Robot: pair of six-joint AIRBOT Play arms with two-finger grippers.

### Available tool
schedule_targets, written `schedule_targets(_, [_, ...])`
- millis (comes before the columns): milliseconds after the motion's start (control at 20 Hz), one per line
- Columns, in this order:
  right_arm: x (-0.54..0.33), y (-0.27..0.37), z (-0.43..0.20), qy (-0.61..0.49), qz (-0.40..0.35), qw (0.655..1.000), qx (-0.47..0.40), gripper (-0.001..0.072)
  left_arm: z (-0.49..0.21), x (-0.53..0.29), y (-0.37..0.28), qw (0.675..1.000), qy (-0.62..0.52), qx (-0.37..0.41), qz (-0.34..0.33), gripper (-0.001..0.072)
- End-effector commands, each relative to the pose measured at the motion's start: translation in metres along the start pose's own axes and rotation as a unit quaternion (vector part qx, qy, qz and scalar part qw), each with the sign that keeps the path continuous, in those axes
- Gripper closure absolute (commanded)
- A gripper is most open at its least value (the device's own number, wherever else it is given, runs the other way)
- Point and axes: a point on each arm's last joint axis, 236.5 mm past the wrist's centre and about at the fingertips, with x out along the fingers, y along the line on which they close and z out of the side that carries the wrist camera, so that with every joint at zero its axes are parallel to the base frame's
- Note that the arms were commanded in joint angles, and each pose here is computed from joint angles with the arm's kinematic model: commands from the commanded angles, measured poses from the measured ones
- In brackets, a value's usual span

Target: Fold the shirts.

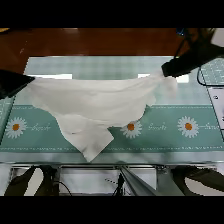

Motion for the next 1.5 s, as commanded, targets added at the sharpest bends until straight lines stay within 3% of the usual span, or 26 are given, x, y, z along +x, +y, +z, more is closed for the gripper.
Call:
schedule_targets(0, [0.047,0.004,0.04,-0.047,0.006,0.999,0.0,0.0688,0.032,0.031,0.054,0.996,-0.068,0.037,0.039,0.0688])
schedule_targets(150, [0.075,0.005,0.056,-0.061,0.004,0.998,0.008,0.0687,0.041,0.056,0.086,0.996,-0.061,0.03,0.054,0.0688])
schedule_targets(350, [0.125,0.007,0.043,-0.014,0.004,0.999,0.028,0.0687,0.007,0.113,0.121,0.998,0.03,0.027,0.043,0.0688])
schedule_targets(500, [0.151,0.002,0.036,0.008,-0.009,1.0,0.02,0.0685,-0.011,0.142,0.152,0.996,0.066,-0.015,0.049,0.0688])
schedule_targets(550, [0.156,0.0,0.035,0.01,-0.012,1.0,0.019,0.0638,-0.014,0.147,0.158,0.996,0.071,-0.035,0.05,0.0687])
schedule_targets(650, [0.157,-0.006,0.041,-0.003,-0.025,1.0,0.012,0.0477,-0.011,0.151,0.163,0.995,0.067,-0.058,0.045,0.0679])
schedule_targets(700, [0.154,-0.013,0.045,-0.009,-0.039,0.999,0.003,0.0375,-0.003,0.15,0.162,0.996,0.052,-0.062,0.043,0.0636])
schedule_targets(750, [0.146,-0.024,0.048,-0.014,-0.063,0.998,-0.012,0.0289,0.01,0.145,0.162,0.997,0.035,-0.062,0.042,0.0513])
schedule_targets(800, [0.133,-0.042,0.05,-0.014,-0.101,0.994,-0.036,0.0225,0.026,0.138,0.161,0.997,0.019,-0.055,0.043,0.0301])
schedule_targets(850, [0.117,-0.06,0.054,-0.027,-0.123,0.992,-0.028,0.0214,0.043,0.126,0.157,0.998,0.006,-0.05,0.039,0.0153])
schedule_targets(950, [0.087,-0.106,0.051,-0.042,-0.15,0.988,0.016,0.0216,0.073,0.091,0.155,0.998,-0.006,-0.036,0.043,0.0154])
schedule_targets(1050, [0.072,-0.163,0.013,-0.002,-0.169,0.982,0.086,0.0221,0.061,0.053,0.186,0.989,0.037,-0.087,0.114,0.0156])
schedule_targets(1200, [0.091,-0.195,-0.082,0.093,-0.1,0.969,0.205,0.0267,-0.019,0.021,0.237,0.952,0.158,-0.151,0.216,0.0156])
schedule_targets(1400, [0.12,-0.136,-0.157,0.117,0.073,0.949,0.283,0.0251,-0.091,0.041,0.25,0.937,0.196,-0.218,0.189,0.0149])
schedule_targets(1450, [0.124,-0.114,-0.161,0.106,0.118,0.942,0.295,0.0185,-0.102,0.045,0.249,0.937,0.201,-0.224,0.178,0.0144])
